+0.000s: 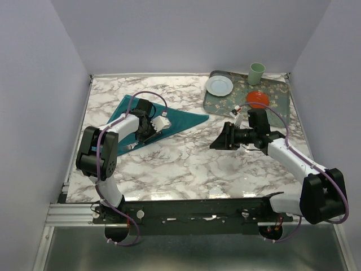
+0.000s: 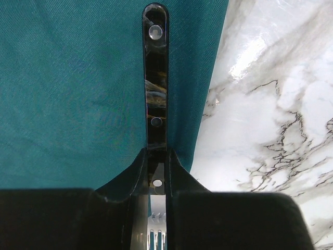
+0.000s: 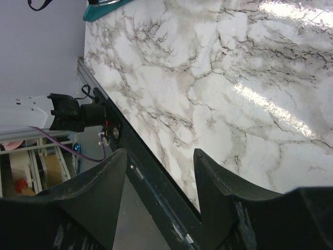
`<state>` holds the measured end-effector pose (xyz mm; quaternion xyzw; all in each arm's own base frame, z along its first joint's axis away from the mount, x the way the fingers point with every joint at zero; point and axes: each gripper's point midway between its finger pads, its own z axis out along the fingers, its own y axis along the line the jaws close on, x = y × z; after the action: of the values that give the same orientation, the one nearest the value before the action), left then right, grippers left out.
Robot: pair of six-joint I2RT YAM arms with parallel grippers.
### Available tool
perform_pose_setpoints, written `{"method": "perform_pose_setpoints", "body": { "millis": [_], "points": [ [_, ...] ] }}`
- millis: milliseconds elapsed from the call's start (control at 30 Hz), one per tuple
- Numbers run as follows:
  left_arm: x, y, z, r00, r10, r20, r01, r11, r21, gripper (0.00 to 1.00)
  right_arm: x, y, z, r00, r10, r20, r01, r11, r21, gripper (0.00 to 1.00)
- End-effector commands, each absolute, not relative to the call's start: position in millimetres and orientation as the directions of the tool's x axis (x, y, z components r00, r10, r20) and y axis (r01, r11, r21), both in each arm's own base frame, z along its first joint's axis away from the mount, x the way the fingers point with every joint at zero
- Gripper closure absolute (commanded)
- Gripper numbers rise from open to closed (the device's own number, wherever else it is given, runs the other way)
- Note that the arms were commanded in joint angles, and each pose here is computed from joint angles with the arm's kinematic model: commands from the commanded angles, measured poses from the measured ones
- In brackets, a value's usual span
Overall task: Fold the napkin, place the utensils inside, and roll it up
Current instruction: Place the utensil onto the napkin
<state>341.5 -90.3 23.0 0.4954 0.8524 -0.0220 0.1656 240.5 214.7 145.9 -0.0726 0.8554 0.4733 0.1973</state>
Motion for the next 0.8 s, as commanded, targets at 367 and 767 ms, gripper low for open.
{"method": "perform_pose_setpoints", "body": {
  "millis": [367,767],
  "points": [
    [343.7,-84.7,17.3,-0.454,0.848,-0.274,0.849,0.504,0.154,0.71,239.3,216.4,150.5,-0.911,0.044,-0.411,-0.330,0.522,0.787,0.38],
    [343.8,-83.6,21.7,-0.447,0.854,-0.266,0.847,0.500,0.180,0.71,237.8,217.2,151.3,-0.911,0.042,-0.411,-0.334,0.512,0.791,0.38]
  ]
}}
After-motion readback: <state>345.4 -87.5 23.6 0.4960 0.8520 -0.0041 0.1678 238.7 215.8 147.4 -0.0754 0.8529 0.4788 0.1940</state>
